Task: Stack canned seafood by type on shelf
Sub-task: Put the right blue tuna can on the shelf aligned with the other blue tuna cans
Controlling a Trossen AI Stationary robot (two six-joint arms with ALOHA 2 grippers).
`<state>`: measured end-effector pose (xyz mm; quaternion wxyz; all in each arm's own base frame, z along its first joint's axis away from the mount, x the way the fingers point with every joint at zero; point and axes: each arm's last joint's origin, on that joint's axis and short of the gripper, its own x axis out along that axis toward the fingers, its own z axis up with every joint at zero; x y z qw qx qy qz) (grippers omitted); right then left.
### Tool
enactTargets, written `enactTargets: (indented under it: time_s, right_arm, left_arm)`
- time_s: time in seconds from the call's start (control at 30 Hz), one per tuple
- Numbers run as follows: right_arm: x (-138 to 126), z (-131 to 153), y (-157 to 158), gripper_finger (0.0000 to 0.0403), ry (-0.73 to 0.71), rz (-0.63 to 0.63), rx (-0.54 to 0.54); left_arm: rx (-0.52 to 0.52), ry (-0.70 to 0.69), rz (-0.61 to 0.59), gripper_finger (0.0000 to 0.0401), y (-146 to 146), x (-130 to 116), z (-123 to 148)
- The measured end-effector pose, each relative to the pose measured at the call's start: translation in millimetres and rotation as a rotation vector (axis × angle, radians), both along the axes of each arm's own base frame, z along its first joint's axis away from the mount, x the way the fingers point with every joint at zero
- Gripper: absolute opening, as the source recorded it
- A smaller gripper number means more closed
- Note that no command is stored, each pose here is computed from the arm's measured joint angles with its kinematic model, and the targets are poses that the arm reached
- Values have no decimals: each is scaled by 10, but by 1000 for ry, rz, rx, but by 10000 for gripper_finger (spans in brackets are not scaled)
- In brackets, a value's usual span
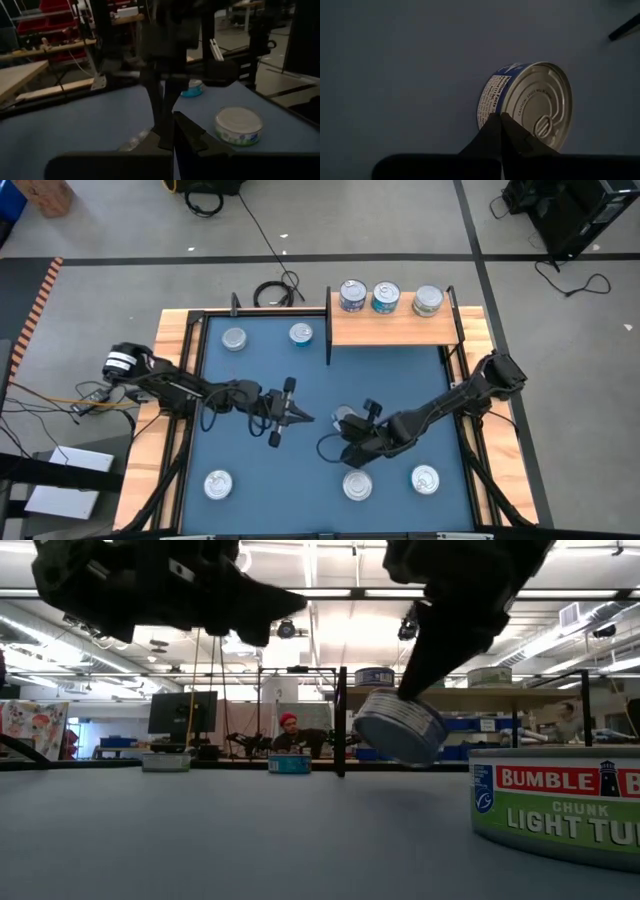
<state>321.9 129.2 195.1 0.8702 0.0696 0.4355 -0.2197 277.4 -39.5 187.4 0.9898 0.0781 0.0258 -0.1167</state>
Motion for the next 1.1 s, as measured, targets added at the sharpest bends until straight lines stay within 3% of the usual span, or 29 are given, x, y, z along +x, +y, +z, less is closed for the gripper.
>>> enactTargets:
  time_s: [0.13,0.33,0.5,0.8,0.93,1.1]
  right_arm:
    - [28,3,-38,0,10,30,-6]
    - [1,60,-54,0,45,107,14]
    - [-24,200,-110,0,35,171,48]
    - [-88,534,-264,0,-44,260,111]
    - [-87,616,-324,0,-77,283,118]
    - [-54,644,-337,0,-105,331,150]
  left_arm:
    - [0,13,-6,4,37,14,-31]
    - [102,-39,-9,3,45,-6,36]
    - [148,-63,20,4,111,-19,88]
    - [195,-4,-36,8,97,-40,36]
    - [234,-5,-19,32,-1,-51,33]
    - [339,-2,92,93,-123,-73,26]
